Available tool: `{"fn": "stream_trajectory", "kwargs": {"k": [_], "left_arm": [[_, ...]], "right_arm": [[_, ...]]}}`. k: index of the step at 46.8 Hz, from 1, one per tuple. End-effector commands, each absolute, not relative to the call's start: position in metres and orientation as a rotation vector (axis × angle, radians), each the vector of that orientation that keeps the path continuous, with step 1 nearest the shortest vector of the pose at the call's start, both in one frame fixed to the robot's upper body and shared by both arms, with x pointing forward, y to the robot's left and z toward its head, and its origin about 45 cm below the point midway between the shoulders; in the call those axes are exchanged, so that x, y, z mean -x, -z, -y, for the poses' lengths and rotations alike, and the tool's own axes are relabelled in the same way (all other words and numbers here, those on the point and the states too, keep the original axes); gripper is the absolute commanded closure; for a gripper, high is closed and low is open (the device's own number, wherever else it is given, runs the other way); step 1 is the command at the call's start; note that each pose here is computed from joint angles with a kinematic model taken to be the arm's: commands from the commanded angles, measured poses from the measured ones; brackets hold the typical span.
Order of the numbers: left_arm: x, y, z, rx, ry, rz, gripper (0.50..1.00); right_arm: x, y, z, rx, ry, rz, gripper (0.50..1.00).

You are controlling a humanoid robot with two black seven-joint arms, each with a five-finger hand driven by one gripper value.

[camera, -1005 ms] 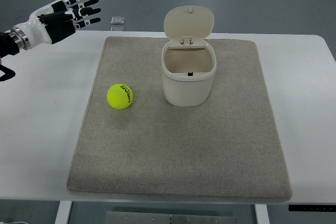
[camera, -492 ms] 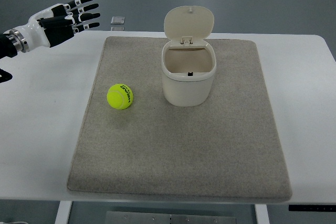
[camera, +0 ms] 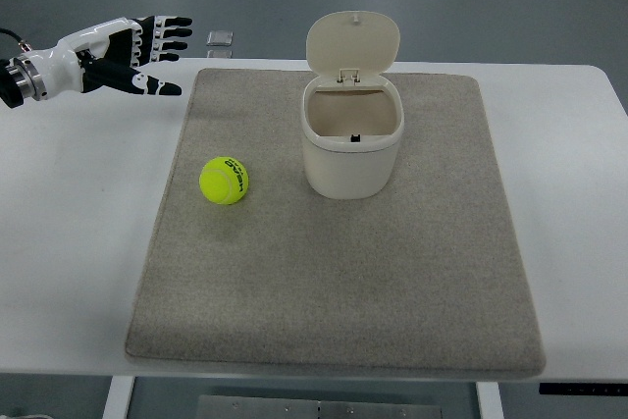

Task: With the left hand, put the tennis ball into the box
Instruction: 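Lower the open left hand down beside the yellow tennis ball, then close the left hand's fingers around the tennis ball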

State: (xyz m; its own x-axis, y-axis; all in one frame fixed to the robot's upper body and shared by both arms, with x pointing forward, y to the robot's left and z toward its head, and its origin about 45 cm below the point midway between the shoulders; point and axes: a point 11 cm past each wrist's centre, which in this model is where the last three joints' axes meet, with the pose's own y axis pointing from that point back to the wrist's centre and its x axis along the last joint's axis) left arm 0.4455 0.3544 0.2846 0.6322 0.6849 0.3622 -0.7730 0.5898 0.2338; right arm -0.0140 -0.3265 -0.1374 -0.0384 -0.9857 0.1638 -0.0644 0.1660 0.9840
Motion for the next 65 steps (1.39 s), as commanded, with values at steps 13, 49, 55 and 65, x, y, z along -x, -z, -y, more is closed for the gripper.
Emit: {"fn": "stream_trajectory", "kwargs": {"k": [13, 49, 55, 65], "left_arm": [[-0.431, -0.283, -0.351, -0.626, -0.68, 0.578, 0.521], [-0.398, -0.237, -0.279, -0.733, -0.333, 1.203, 0.542], [-0.394, -0.234, -0.272, -0.725, -0.302, 1.185, 0.557], [-0.392, -0.228, -0.273, -0.752, -0.255, 1.199, 0.748]], "right_arm": [[0.014, 0.137, 0.326, -1.118, 1.077, 1.357, 0.599], [0.014, 0.137, 0.326, -1.118, 1.077, 1.357, 0.599], [0.014, 0.137, 0.326, -1.118, 1.077, 1.357, 0.599], [0.014, 0.137, 0.326, -1.118, 1.077, 1.357, 0.599]]}}
